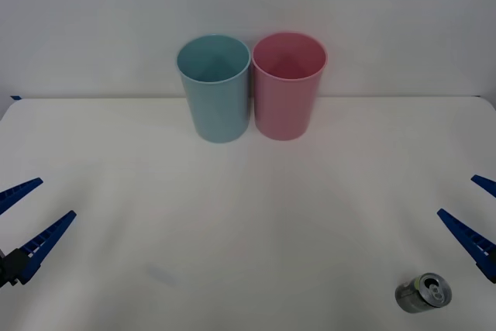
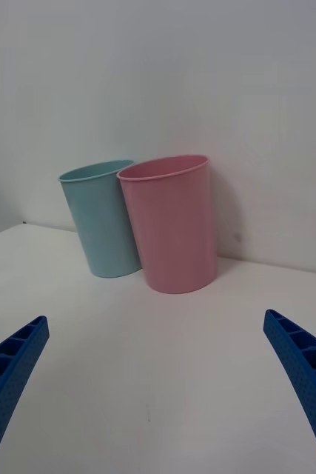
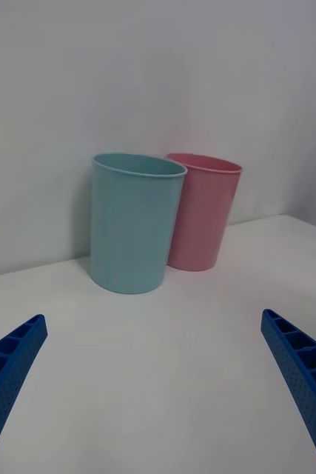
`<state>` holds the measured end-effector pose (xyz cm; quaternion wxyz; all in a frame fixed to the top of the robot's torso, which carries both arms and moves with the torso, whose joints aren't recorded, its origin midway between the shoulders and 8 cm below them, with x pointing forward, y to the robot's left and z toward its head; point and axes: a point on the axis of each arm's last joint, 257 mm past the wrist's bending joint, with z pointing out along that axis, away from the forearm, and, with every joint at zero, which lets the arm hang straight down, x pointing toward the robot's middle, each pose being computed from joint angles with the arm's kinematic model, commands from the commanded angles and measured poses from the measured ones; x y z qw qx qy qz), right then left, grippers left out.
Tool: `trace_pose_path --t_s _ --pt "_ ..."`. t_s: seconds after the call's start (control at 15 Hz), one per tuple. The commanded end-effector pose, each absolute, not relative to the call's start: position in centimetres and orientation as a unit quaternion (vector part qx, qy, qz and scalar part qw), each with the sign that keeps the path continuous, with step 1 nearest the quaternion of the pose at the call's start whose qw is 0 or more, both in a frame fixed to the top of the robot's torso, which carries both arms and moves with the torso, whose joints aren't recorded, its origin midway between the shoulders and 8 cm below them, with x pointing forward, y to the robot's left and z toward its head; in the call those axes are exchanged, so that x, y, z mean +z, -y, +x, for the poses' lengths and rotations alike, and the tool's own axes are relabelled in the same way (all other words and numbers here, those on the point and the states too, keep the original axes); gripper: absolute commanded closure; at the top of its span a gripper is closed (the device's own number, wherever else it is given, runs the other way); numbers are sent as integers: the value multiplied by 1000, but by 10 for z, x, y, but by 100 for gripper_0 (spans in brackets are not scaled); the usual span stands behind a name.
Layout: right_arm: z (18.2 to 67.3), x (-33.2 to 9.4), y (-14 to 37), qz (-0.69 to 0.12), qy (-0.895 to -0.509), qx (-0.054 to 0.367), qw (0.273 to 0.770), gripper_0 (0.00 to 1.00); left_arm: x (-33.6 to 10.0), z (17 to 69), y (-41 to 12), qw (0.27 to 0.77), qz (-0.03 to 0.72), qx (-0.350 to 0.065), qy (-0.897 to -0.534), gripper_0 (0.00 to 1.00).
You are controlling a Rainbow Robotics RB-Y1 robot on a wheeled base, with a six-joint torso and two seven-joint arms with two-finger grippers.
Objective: Grasp the object on the table and drop it into the matching bin: aluminum can to the light blue bin, PET bottle to the pink bin.
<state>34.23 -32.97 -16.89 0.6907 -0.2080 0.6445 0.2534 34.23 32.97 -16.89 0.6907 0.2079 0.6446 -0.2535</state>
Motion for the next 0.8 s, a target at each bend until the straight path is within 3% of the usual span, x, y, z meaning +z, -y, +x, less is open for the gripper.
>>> trace_pose_path --t_s 0.07,0.8 --pt "343 -167 330 -204 -641 254 695 0 -169 342 -330 691 208 -253 -645 0" --pt "307 -163 345 -232 -662 267 661 0 -169 342 -330 691 208 -253 -645 0"
